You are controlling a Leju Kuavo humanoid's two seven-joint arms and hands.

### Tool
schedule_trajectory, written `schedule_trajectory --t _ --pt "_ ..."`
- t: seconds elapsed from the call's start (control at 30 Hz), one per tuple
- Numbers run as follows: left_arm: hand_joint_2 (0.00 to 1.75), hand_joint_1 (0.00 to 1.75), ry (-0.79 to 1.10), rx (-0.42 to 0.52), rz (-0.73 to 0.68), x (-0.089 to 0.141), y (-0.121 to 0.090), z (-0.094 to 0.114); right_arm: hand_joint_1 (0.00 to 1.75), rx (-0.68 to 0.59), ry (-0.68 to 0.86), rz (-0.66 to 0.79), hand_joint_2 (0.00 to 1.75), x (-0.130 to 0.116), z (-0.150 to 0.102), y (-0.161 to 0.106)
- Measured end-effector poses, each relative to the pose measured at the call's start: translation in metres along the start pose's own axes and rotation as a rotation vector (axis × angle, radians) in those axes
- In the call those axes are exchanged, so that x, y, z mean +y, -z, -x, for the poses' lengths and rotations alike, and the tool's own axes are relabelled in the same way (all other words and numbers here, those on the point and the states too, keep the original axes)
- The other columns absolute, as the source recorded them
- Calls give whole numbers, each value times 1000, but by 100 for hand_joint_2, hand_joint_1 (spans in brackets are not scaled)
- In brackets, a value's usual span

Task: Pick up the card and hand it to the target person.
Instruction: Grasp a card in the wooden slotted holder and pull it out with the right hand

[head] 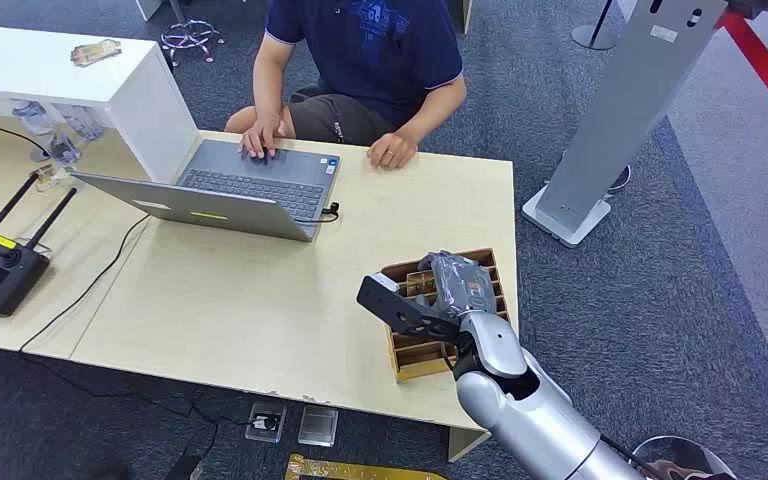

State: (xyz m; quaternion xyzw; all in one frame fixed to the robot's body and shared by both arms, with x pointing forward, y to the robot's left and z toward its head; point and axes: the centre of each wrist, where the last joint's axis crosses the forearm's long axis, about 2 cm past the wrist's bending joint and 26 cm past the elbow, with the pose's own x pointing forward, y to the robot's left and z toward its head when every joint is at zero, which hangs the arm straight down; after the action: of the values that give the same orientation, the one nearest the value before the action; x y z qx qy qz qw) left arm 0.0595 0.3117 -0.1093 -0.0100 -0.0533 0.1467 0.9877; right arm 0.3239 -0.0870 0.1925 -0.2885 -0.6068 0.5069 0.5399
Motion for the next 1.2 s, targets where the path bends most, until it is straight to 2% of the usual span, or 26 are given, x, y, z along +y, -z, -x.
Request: schedule_trajectory --t 0.73,0.83,0.97,1.2 --pt "0 0 0 -3 7 0 0 0 89 5 -10 -6 175 1 1 0" --pt "0 0 0 -3 7 0 0 0 99 6 -10 -7 175 1 1 0" --pt "0 0 0 -3 7 0 0 0 141 6 -13 -6 175 1 1 0" --pt "0 0 0 -3 7 -1 0 0 167 6 -18 -3 175 1 1 0"
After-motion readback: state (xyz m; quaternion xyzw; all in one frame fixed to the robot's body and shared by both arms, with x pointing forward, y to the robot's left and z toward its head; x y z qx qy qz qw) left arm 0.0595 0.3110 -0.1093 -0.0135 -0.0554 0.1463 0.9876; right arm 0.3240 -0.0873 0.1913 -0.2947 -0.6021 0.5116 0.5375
